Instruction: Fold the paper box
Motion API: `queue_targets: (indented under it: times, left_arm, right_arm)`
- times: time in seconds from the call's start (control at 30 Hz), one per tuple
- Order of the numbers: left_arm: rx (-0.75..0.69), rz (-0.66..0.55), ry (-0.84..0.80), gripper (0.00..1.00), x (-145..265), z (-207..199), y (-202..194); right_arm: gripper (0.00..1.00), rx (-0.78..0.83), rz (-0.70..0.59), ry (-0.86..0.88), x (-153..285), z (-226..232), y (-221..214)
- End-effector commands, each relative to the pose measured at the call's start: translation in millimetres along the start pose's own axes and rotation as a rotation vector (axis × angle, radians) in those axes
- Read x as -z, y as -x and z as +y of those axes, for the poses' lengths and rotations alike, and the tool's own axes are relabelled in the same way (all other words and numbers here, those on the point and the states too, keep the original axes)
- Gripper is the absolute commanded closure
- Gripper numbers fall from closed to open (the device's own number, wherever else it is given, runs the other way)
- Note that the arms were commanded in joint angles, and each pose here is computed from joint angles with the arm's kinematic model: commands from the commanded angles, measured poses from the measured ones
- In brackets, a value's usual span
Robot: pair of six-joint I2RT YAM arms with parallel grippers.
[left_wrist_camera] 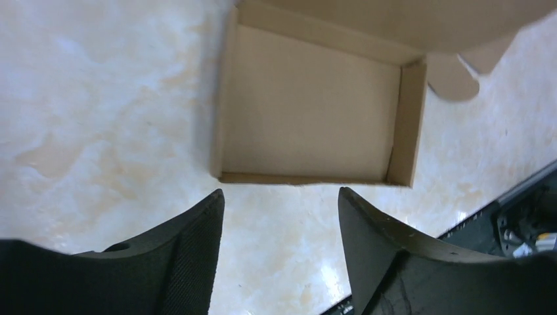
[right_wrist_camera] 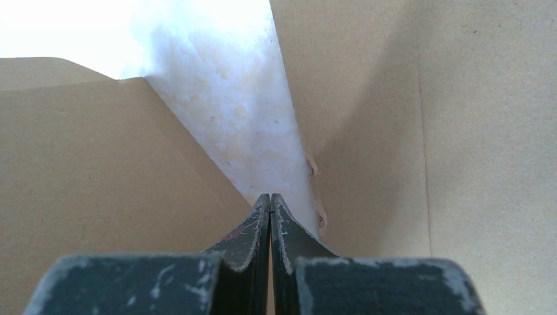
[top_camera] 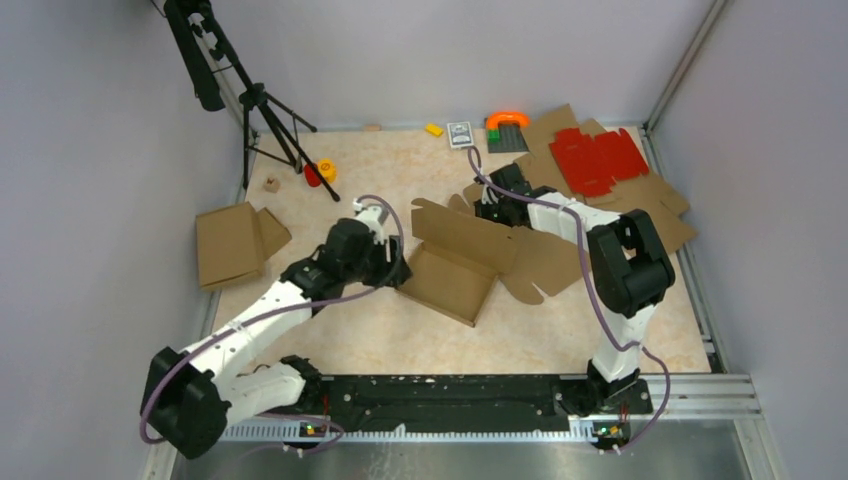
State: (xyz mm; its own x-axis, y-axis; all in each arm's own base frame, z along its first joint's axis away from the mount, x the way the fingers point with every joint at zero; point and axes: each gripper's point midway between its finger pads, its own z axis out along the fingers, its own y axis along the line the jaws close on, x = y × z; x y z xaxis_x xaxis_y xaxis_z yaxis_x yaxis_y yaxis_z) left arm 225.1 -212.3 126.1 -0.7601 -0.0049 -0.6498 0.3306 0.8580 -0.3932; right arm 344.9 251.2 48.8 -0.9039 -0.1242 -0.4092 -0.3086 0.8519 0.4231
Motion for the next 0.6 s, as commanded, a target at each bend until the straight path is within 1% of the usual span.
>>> queue_targets:
  times: [0.0,0.1,0.17,0.27,0.3,0.43,0.57]
  left_arm:
    - [-0.059,-0.089,-0.13,0.33,2.8,2.9,46.2]
    - [-0.097,-0.134,-0.095,0.3,-9.4,19.4,74.6]
    - [-0.086,-0.132,-0.105,0.28,-23.9,26.7,87.8]
    - [-0.11,-0.135,-0.148,0.28,-40.8,23.4,106.5]
    - [-0.117,-0.136,-0.149,0.25,-45.5,22.9,111.1]
    - [-0.118,-0.145,-0.146,0.25,-62.7,23.4,129.5]
    - [-0.211,-0.131,-0.208,0.25,-75.8,17.3,136.2]
  right_arm:
    - [1.0,0.03,-0.084,0.047,15.5,17.2,28.8]
    - [1.0,0.034,-0.081,0.061,16.0,19.7,28.7]
    - [1.0,0.034,-0.081,0.066,15.4,20.2,28.6]
    - [1.0,0.035,-0.079,0.075,15.6,22.1,28.9]
    - [1.0,0.035,-0.078,0.077,16.1,22.8,29.0]
    - [1.0,0.039,-0.079,0.074,17.7,22.6,29.3]
    - [1.0,0.044,-0.074,0.081,18.0,24.0,28.9]
